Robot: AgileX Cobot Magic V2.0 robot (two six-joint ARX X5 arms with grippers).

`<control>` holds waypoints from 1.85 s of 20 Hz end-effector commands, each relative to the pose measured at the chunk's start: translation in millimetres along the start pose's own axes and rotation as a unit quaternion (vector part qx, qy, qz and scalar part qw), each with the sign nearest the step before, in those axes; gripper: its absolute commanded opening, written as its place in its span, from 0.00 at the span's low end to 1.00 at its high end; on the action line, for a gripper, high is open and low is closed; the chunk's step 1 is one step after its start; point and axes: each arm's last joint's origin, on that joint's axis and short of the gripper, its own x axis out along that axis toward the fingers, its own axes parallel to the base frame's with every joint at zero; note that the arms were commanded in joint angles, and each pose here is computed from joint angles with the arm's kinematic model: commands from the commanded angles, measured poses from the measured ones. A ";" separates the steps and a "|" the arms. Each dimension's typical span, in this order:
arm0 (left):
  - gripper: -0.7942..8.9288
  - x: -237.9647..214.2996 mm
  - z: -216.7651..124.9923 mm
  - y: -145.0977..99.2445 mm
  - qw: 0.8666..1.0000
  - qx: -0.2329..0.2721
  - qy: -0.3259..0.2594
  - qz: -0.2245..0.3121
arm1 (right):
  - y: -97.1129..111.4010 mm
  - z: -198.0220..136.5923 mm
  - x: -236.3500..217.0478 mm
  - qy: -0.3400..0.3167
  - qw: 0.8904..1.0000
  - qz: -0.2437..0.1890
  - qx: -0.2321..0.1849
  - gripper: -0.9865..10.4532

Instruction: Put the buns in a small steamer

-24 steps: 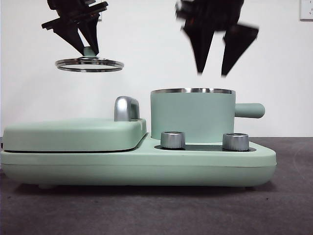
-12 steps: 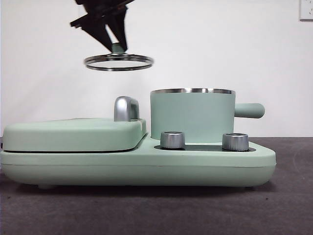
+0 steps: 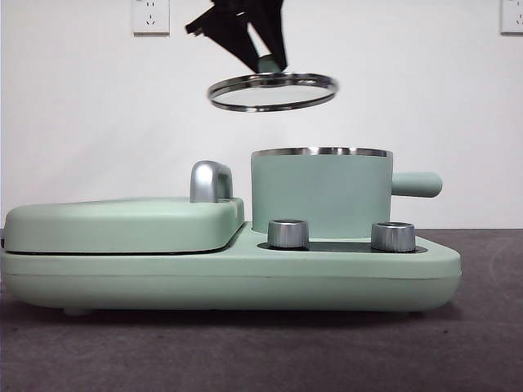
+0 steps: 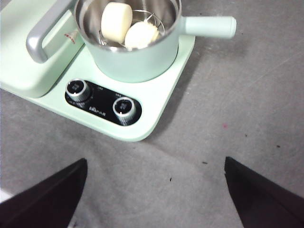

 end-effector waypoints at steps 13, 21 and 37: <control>0.13 11.5 5.6 -49.2 0.998 0.048 -0.003 -0.041 | -3.3 -67.9 -40.9 -0.126 0.984 0.126 -0.018 0.49; 0.10 41.7 7.3 -44.6 0.998 0.052 0.005 -0.040 | -2.9 -66.6 -41.5 -0.134 0.982 0.129 -0.030 0.49; 0.10 88.2 -0.3 -42.3 0.997 0.058 0.054 0.000 | -3.3 -66.5 -41.4 -0.135 0.983 0.123 -0.027 0.49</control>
